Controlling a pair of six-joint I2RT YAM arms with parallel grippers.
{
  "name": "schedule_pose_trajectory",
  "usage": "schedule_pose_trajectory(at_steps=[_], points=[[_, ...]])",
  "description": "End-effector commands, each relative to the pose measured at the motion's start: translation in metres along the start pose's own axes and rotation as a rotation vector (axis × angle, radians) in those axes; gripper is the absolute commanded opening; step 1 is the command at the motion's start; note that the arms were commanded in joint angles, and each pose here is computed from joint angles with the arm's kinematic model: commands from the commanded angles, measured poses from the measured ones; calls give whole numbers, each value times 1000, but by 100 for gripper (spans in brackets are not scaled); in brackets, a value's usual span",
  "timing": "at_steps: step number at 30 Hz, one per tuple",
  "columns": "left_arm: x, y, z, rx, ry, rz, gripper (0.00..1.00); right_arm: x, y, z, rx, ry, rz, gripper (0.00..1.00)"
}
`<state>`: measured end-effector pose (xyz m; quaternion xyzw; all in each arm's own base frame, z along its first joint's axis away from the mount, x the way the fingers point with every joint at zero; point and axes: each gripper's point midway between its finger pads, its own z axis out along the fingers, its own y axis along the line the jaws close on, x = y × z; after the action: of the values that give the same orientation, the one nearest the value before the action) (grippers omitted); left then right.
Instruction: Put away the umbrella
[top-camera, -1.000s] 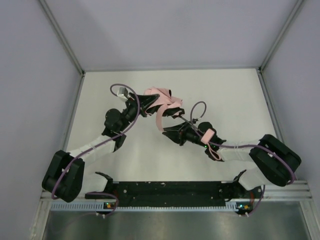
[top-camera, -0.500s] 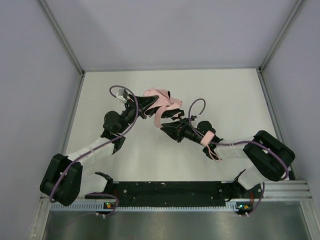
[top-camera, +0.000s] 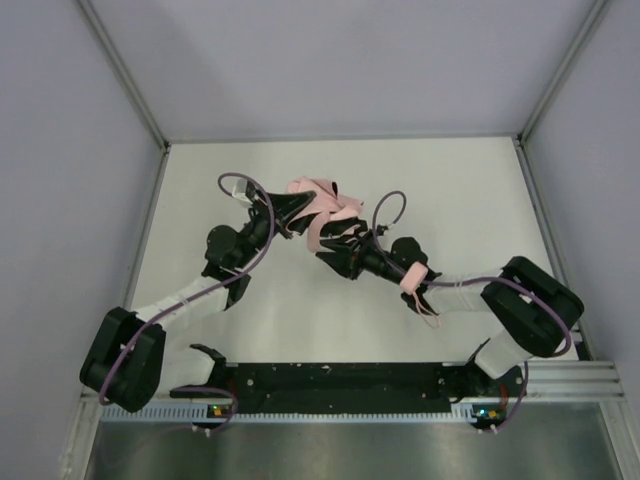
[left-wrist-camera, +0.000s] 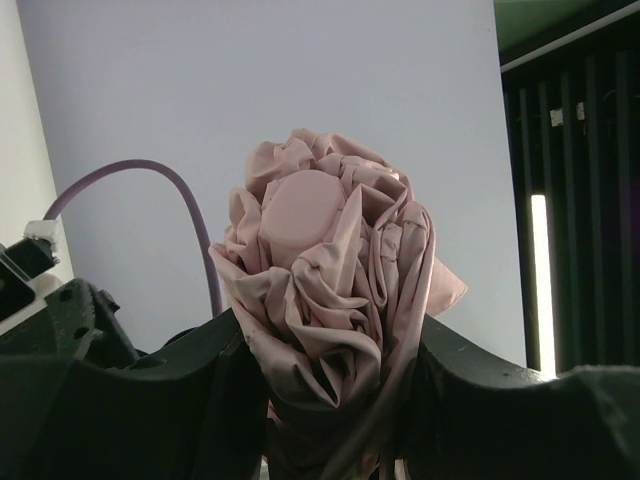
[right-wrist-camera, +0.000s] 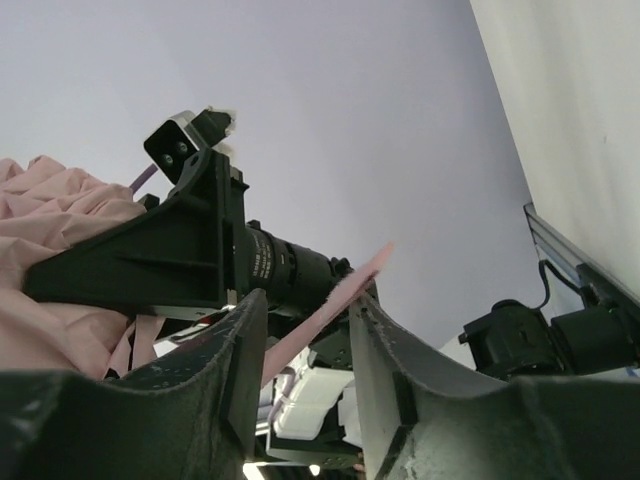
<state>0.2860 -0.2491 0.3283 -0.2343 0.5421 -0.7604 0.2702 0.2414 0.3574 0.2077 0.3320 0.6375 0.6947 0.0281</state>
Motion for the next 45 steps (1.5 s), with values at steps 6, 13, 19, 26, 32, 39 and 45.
schedule_pose_trajectory(at_steps=[6,13,19,26,32,39,45], points=[[17,-44,-8,158,75,-11,0,8,38,8,-133,68,156,0],[37,-19,-18,-3,180,-40,0,-25,72,2,-256,17,-166,0],[39,48,-39,-303,178,-6,0,-44,107,9,-331,111,-447,0],[27,107,-55,-578,166,56,0,-30,120,9,-397,206,-591,0],[9,136,-71,-702,61,61,0,-40,109,-15,-439,95,-698,0],[-8,175,-98,-918,-45,47,0,-34,104,-24,-476,111,-722,0],[-26,209,-120,-1135,-131,52,0,-13,123,-28,-524,177,-737,0]])
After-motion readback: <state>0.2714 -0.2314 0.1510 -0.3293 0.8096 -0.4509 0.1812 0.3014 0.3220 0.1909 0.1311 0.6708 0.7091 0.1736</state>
